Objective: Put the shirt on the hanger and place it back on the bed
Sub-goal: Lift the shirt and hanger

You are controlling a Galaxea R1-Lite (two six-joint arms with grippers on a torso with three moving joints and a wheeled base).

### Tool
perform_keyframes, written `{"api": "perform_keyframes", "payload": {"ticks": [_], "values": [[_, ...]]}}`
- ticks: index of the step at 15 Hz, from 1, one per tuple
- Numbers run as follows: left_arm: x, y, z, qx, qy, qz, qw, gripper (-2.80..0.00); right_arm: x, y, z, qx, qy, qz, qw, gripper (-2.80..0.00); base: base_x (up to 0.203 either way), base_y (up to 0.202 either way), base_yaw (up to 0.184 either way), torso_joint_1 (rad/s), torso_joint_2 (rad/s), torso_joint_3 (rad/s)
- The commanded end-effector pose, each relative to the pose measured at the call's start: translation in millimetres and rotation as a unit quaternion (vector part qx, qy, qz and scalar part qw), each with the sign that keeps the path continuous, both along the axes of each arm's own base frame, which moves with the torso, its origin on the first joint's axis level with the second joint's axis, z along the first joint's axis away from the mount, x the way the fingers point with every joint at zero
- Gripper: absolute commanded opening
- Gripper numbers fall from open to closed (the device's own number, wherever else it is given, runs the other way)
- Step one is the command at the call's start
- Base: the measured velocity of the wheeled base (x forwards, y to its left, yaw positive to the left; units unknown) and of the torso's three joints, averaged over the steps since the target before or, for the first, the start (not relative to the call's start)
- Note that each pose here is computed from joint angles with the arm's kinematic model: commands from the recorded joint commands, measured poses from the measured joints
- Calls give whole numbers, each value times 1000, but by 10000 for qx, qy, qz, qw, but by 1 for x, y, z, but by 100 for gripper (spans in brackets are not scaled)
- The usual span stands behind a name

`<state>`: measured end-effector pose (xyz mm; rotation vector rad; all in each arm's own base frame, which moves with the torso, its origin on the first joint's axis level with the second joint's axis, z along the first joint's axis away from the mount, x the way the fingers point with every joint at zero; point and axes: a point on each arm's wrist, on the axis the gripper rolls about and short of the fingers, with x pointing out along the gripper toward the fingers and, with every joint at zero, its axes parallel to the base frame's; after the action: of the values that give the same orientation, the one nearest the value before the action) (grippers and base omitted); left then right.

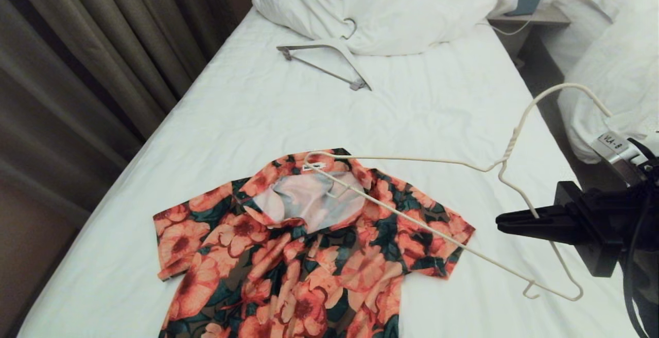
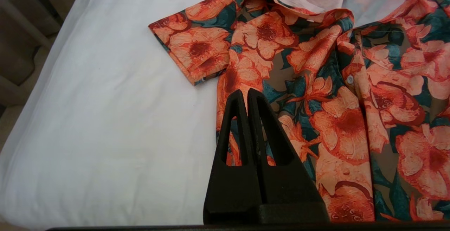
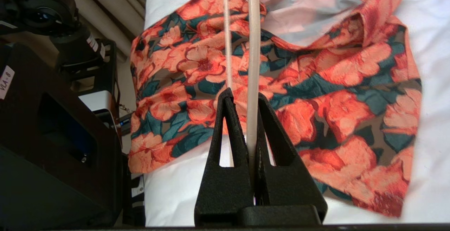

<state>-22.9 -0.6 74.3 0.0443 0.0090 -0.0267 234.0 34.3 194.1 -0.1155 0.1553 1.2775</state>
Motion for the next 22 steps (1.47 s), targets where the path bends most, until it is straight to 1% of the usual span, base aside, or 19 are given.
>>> {"api": "perform_keyframes", "payload": {"ticks": [1,2,3,4,5,6,8,10,12,13,14,15,16,17,18,19,20,21,22], "values": [[0,0,0,174,11,-41,9998,-280,1,3,-1,11,13,94,10000,-280,0,0,0,0,0,0],[-1,0,8,339,-89,-103,9993,-280,1,3,-1,11,31,78,10000,-280,0,0,0,0,0,0],[-1,-1,20,344,-107,-183,9992,-280,2,2,-1,13,33,53,10000,-280,0,0,0,0,0,0],[2,-1,31,272,42,-242,9993,-280,3,2,-1,13,43,53,10000,-280,0,0,0,0,0,0],[12,-1,42,135,373,-312,9987,-280,4,2,-3,8,65,59,10000,-280,0,0,0,0,0,0],[26,-2,51,-28,811,-432,9958,-280,7,3,-2,8,62,69,10000,-280,0,0,0,0,0,0],[63,-5,63,-383,1632,-718,9832,-280,11,2,-2,6,50,39,10000,-280,0,0,0,0,0,0],[108,-11,69,-701,2220,-969,9677,-280,19,-6,-2,7,-1,-112,9999,-280,0,0,0,0,0,0],[158,-19,62,-1049,2713,-1131,9501,-280,24,-14,-1,10,-170,-279,9995,-280,0,0,0,0,0,0],[182,-24,55,-1185,2927,-1160,9417,-280,27,-16,-4,11,-124,-326,9994,-280,0,0,0,0,0,0],[208,-28,45,-1295,3120,-1164,9340,-280,33,-17,-6,9,-129,-334,9994,-280,0,0,0,0,0,0],[233,-32,35,-1375,3249,-1138,9287,-280,38,-17,-7,8,-159,-330,9993,-280,0,0,0,0,0,0],[256,-37,27,-1435,3309,-1110,9260,-280,42,-17,-9,8,-177,-323,9993,-280,0,0,0,0,0,0],[280,-43,20,-1499,3289,-1106,9258,-280,47,-16,-13,8,-194,-313,9993,-280,0,0,0,0,0,0],[304,-51,19,-1556,3140,-1124,9298,-280,52,-16,-18,8,-195,-311,9993,-280,0,0,0,0,0,0],[322,-57,23,-1585,2926,-1102,9366,0,55,-16,-21,9,-215,-310,9993,-280,0,0,0,0,0,0],[336,-64,26,-1586,2746,-1025,9428,0,56,-17,-22,9,-212,-318,9993,-280,0,0,0,0,0,0],[343,-67,28,-1570,2653,-943,9466,0,56,-17,-22,6,-227,-316,9992,-280,0,0,0,0,0,0],[348,-68,29,-1541,2669,-844,9476,0,56,-17,-22,4,-233,-315,9992,-280,0,0,0,0,0,0]]}}
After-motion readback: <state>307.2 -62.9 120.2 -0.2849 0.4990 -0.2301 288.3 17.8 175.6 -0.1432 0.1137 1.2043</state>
